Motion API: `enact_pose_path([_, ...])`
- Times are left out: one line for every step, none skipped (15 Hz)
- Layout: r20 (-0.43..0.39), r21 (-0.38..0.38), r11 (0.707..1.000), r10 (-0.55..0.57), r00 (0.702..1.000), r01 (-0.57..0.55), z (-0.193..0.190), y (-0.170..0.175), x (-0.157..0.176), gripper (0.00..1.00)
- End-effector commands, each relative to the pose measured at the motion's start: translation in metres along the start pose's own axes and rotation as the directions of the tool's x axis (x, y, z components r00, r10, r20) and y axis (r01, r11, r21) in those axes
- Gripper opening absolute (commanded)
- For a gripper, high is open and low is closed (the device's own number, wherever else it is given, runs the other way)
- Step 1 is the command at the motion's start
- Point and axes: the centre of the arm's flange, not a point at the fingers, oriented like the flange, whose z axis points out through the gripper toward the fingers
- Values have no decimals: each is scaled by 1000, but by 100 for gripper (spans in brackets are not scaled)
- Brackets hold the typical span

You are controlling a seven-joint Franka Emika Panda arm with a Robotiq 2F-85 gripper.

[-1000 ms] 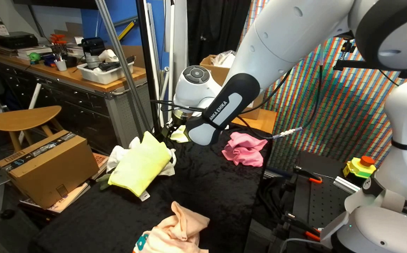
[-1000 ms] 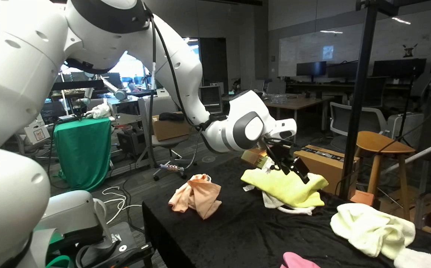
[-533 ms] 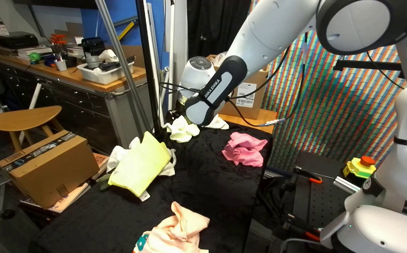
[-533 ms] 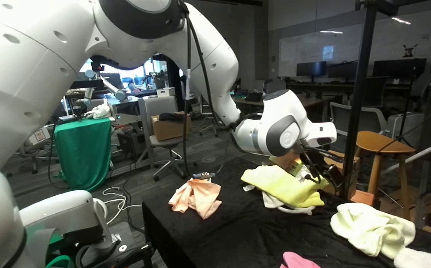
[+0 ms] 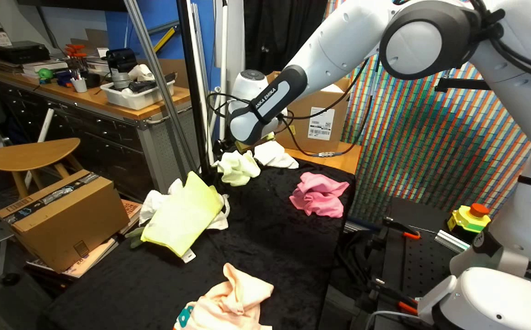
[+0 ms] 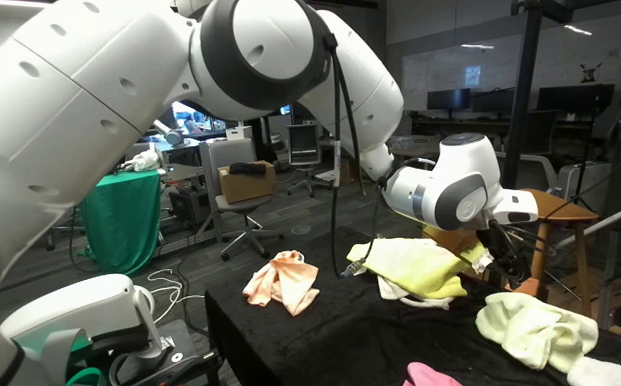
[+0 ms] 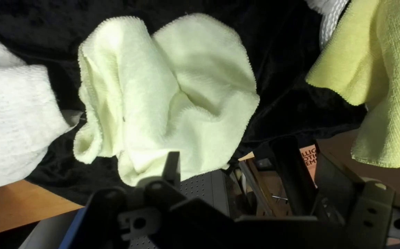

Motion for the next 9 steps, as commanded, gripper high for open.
enact_pose_path([51,1,1000,-16,999,16,43,-10,40,100])
enact_pose_path([66,-13,1000,-10,998,11,50,-10,43,100])
enact_pose_path([80,-21,1000,-14,997,16,56,-9,44,100])
enact_pose_path([88,-35,999,-15,996,18,61,-8,45,100])
enact_pose_path([95,-44,999,-19,995,23,65,-7,46,100])
enact_pose_path([99,-54,998,-21,995,26,66,-5,46,100])
enact_pose_path([95,-68,997,-23,995,29,70,-3,45,100])
enact_pose_path([90,-89,996,-24,996,32,72,-1,45,100])
enact_pose_path([87,-102,994,-28,996,37,73,2,46,100])
